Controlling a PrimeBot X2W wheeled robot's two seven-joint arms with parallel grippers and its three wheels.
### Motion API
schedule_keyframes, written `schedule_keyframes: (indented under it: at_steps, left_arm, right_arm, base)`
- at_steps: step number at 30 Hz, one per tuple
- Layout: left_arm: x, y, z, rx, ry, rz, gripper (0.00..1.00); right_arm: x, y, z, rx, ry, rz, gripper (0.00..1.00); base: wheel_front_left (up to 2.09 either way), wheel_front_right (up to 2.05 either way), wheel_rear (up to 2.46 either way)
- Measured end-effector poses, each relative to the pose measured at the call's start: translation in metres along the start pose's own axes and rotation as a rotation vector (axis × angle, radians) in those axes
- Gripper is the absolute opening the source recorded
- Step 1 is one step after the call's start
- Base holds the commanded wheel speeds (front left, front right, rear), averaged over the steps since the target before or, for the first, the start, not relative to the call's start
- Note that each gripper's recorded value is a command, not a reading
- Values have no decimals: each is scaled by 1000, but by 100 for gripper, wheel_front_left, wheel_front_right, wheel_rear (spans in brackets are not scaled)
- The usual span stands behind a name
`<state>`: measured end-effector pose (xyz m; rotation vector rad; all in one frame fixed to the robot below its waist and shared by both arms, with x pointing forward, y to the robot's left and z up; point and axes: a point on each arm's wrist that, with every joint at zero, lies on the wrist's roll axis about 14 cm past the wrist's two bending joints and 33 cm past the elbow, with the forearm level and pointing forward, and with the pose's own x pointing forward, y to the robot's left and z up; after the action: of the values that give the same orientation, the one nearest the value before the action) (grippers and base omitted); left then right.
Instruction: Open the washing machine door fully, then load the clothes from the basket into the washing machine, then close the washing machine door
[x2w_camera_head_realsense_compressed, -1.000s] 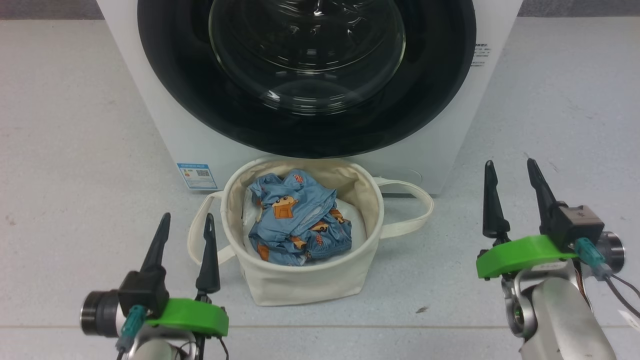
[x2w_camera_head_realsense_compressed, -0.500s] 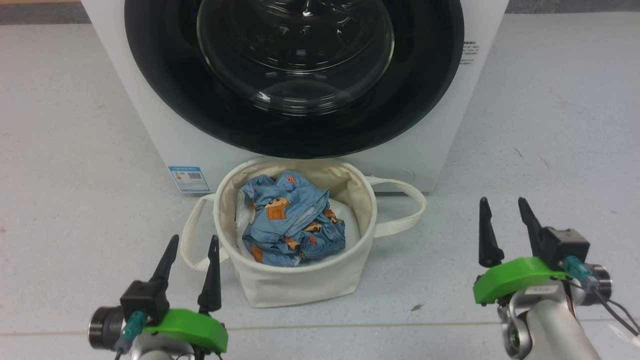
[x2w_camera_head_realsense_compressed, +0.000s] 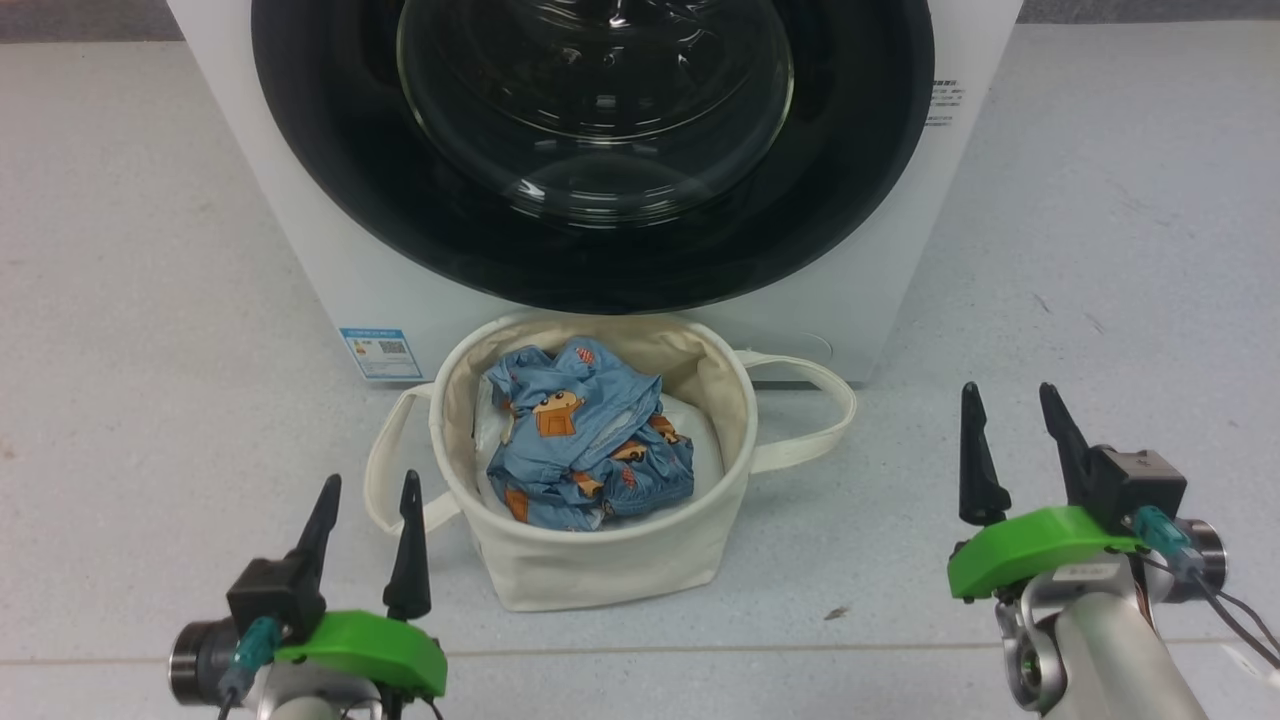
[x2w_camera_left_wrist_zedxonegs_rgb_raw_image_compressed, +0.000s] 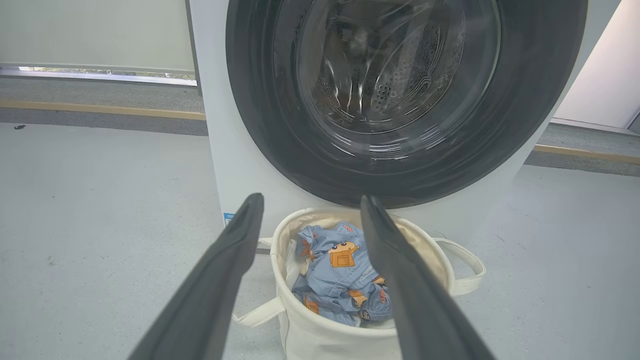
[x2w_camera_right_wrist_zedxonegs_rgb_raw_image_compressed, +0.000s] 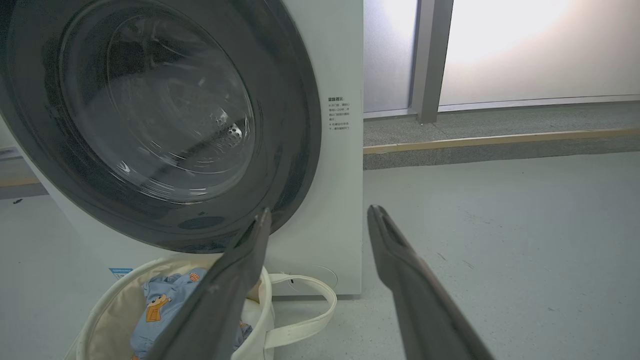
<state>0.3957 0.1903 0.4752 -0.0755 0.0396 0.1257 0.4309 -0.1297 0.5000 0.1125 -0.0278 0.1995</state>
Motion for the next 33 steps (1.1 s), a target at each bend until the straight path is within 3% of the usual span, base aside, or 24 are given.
schedule_keyframes:
  at_steps: [20,30,33]
  left_arm:
    - [-6,11,-15,-59,54,42,100]
    - [-12,11,-38,-45,131,42,100]
    - [-10,7,-37,1,125,20,100]
  right_arm:
    - [0,3,5,-3,-13,8,100]
    - [0,6,6,0,-14,16,100]
    - [1,8,4,4,-12,21,100]
  base:
    - [0,0,0]
    - [0,0,0]
    - [-7,26,-20]
